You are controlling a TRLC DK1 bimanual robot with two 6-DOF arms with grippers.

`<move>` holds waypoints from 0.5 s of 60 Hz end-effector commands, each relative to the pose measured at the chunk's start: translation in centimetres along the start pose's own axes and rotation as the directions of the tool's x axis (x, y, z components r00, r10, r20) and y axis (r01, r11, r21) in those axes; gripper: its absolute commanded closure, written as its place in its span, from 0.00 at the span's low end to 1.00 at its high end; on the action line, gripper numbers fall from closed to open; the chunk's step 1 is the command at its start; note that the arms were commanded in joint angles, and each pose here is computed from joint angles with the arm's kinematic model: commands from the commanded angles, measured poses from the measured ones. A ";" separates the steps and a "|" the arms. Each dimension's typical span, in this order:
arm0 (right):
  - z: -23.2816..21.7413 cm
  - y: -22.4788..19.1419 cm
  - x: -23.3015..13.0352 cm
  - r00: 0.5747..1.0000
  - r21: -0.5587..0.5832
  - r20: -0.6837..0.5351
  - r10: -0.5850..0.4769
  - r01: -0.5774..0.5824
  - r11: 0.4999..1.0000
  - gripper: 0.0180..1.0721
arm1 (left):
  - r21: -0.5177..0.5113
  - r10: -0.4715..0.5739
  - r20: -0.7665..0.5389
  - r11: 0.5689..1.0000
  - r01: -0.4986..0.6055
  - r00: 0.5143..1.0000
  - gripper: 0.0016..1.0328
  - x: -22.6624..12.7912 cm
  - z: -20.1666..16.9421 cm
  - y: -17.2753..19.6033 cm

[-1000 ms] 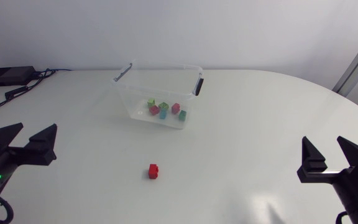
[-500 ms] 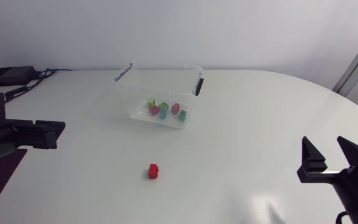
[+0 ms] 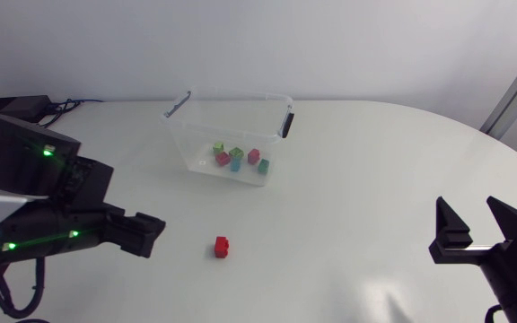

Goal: Place the duplo bricks in the container

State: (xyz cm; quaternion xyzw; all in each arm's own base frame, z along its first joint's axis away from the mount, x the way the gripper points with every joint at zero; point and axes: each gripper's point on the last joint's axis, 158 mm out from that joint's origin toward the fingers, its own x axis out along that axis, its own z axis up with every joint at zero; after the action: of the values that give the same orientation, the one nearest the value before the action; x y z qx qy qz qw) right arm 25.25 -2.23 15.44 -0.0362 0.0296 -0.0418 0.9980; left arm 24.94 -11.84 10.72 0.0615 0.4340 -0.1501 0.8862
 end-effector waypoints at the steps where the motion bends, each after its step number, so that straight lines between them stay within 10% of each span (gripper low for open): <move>1: -0.7 -0.1 0.1 1.000 -0.008 -0.009 -0.003 0.003 1.000 0.05 | -0.012 -0.003 -0.068 1.000 0.002 0.998 0.04 1.3 -0.7 -0.9; 30: -0.7 -0.1 0.1 1.000 -0.008 -0.009 -0.003 0.003 1.000 0.05 | 0.070 -0.038 -0.200 0.996 0.053 0.979 0.04 6.4 -2.0 -5.7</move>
State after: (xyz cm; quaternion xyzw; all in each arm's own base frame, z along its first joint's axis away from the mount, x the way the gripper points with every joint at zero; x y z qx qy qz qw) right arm 25.25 -2.23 15.44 -0.0362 0.0296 -0.0418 0.9980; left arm 24.66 -17.25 4.88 0.1077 0.5105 -0.1871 0.8324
